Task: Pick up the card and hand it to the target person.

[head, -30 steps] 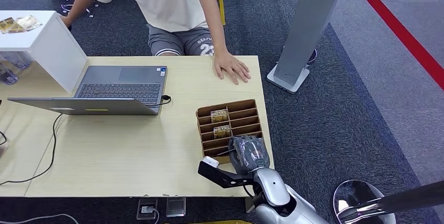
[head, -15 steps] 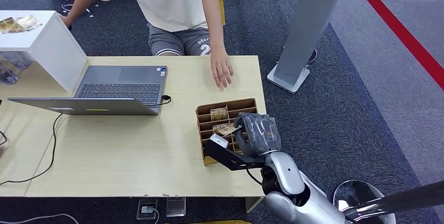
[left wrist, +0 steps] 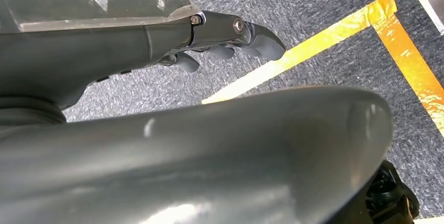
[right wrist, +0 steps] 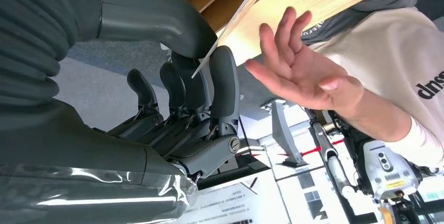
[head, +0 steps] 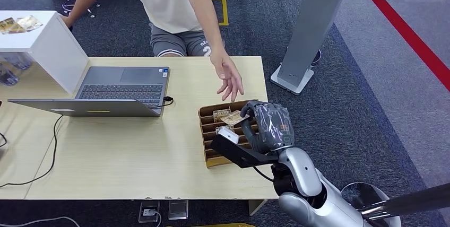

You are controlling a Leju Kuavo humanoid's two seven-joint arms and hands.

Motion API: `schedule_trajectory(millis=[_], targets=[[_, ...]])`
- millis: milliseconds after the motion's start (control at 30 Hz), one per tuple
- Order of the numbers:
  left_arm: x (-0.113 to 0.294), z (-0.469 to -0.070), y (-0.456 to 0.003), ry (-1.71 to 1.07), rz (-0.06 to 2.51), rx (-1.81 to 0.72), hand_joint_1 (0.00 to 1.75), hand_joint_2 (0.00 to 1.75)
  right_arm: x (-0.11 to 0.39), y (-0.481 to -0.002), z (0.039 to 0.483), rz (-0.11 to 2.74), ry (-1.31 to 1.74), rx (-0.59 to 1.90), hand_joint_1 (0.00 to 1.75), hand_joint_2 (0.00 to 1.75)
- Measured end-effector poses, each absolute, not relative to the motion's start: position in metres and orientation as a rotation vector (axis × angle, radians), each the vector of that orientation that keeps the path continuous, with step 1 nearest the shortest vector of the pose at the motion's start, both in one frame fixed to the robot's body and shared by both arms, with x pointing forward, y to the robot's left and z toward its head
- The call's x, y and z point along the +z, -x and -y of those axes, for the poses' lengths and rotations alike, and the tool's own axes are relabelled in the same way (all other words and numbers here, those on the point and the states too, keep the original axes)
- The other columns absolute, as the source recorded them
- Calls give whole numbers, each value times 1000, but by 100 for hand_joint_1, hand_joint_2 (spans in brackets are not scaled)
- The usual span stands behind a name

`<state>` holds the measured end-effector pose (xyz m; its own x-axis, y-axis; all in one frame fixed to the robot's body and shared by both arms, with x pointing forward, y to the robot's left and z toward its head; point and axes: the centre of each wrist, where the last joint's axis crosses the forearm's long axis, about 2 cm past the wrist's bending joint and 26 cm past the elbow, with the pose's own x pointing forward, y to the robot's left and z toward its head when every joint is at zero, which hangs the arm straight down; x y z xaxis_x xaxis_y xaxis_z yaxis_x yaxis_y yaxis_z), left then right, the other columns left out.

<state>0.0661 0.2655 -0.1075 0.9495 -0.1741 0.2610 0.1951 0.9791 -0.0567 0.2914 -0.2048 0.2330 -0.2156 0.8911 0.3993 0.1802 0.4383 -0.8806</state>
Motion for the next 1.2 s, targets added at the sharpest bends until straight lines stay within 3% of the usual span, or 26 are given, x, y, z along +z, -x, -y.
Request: schedule_trajectory(millis=[600, 833, 967, 1200], targets=[[-107, -265, -68, 119, 279, -200, 0, 0, 222, -304, 218, 2005, 1001, 682, 140, 175], [-107, -264, -71, 139, 284, -204, 0, 0, 203, -315, 222, 1957, 983, 678, 140, 175], [-107, -264, -71, 149, 283, -204, 0, 0, 193, -319, 222, 1916, 960, 692, 0, 175], [-107, -264, -71, 154, 291, -204, 0, 0, 182, -322, 222, 1878, 915, 690, 0, 175]])
